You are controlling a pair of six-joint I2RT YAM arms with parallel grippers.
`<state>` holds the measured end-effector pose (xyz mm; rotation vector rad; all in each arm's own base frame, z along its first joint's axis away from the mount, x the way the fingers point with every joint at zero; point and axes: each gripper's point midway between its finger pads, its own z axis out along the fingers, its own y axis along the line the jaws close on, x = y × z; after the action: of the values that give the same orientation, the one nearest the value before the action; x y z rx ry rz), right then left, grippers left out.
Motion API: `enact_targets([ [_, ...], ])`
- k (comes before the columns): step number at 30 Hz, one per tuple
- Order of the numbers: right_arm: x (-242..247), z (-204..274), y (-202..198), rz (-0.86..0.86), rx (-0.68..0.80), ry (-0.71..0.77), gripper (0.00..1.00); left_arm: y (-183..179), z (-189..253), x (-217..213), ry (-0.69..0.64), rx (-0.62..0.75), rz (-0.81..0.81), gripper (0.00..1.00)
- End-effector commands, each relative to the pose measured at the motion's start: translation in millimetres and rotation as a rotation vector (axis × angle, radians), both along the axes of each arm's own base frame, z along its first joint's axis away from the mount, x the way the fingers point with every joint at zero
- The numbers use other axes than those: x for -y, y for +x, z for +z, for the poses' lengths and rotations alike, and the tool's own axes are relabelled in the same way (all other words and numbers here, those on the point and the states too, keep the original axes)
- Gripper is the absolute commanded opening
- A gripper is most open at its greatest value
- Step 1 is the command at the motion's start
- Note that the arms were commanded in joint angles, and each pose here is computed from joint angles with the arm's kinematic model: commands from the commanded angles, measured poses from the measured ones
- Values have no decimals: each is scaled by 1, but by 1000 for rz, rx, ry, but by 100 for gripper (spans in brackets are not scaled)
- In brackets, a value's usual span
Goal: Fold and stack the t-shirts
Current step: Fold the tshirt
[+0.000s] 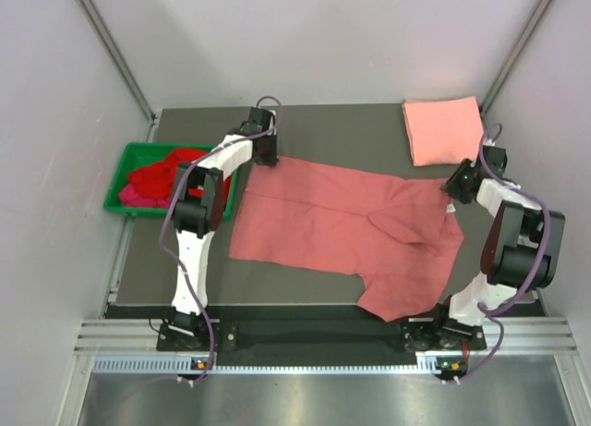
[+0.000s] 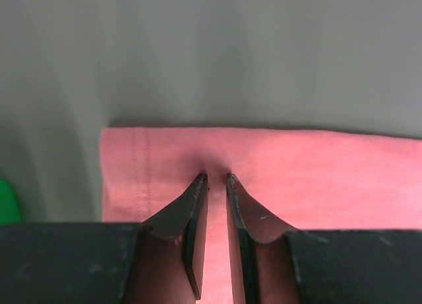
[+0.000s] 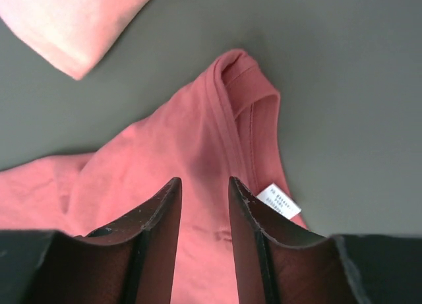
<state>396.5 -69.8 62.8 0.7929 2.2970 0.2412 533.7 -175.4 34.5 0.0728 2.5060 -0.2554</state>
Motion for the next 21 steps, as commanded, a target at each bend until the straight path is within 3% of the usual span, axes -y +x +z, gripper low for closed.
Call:
enact_targets([
  [1, 16, 14, 24, 18, 68, -73, 35, -1, -10, -17, 74, -30, 73, 23],
  [3, 19, 11, 31, 12, 64, -72, 33, -2, -13, -18, 81, -41, 85, 23],
  [8, 39, -18, 32, -75, -52, -109, 7, 0, -18, -27, 109, -39, 145, 23],
  [11, 49, -22, 40, -109, -57, -128, 0, 6, -20, -29, 120, -31, 166, 23],
  [21, 70, -29, 71, -166, -56, -150, 0, 21, -12, -44, 128, 2, 285, 23],
])
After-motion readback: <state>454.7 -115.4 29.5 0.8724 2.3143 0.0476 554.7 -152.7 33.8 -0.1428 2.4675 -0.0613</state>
